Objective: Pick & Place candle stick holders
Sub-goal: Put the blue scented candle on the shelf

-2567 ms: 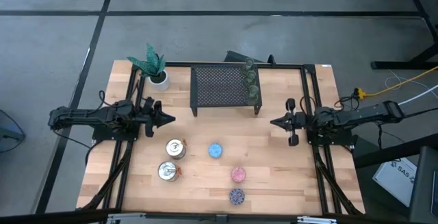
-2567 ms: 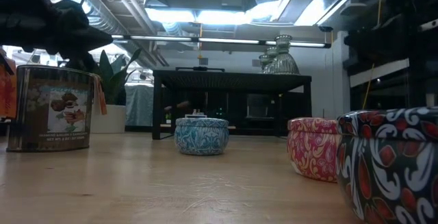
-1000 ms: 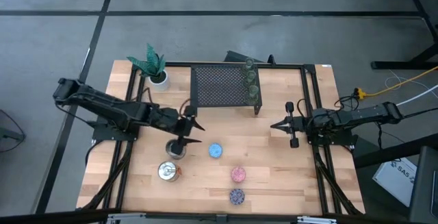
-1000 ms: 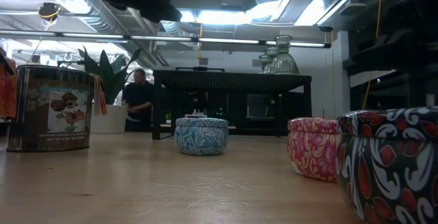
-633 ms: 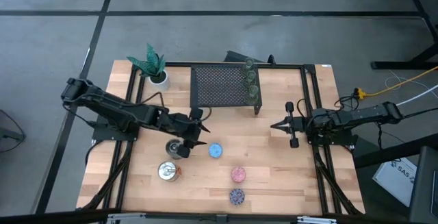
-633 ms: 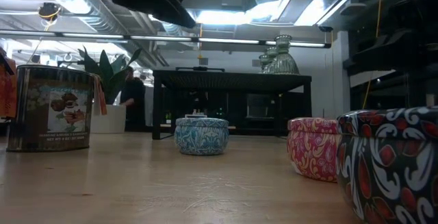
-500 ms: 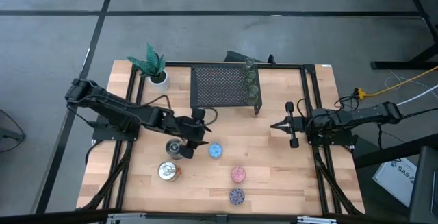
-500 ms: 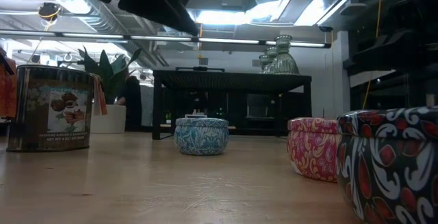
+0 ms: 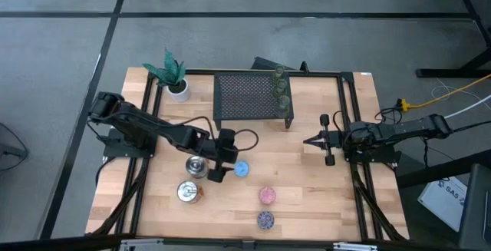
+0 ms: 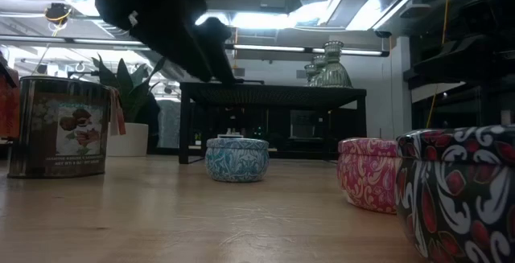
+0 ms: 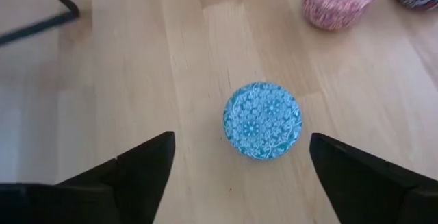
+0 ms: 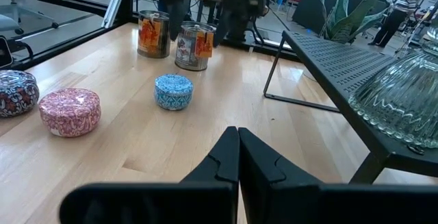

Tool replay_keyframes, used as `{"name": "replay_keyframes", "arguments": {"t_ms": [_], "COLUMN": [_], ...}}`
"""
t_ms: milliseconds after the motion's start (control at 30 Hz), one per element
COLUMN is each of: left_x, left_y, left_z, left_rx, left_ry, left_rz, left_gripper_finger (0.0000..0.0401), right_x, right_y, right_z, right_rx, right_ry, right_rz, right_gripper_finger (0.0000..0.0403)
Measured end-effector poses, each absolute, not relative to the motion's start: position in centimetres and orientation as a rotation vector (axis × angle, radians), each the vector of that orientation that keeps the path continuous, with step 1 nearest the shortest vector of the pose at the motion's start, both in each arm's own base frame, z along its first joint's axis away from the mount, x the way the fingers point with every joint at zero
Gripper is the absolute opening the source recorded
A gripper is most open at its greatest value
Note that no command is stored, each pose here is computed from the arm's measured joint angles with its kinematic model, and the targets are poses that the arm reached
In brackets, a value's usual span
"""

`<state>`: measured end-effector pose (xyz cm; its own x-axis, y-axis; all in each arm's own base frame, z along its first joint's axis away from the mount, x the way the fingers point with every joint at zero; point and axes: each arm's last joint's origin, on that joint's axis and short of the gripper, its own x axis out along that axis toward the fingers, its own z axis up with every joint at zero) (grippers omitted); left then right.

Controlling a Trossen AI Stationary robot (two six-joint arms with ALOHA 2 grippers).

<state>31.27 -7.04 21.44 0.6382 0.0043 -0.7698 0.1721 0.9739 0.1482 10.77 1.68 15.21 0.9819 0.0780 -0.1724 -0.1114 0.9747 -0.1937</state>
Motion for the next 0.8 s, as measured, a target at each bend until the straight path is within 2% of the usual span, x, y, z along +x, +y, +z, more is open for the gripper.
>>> {"name": "replay_keyframes", "arguments": {"t_ms": [367, 800], "left_x": [33.0, 34.1], "left_y": [-7.7, -9.2], "left_z": [18.2, 15.5], "left_rx": [0.099, 0.113], "left_ry": [0.92, 0.922], "left_rz": [-0.158, -0.136], "left_gripper_finger": [0.0385, 0.0389], "right_x": [10.8, 10.8], "right_y": [1.7, 1.7], "right_z": [15.2, 15.2], "right_rx": [-0.204, -0.204], "right_ry": [0.165, 0.165], "right_rz": [0.096, 0.096], "right_gripper_finger": [0.0003, 0.0003]}}
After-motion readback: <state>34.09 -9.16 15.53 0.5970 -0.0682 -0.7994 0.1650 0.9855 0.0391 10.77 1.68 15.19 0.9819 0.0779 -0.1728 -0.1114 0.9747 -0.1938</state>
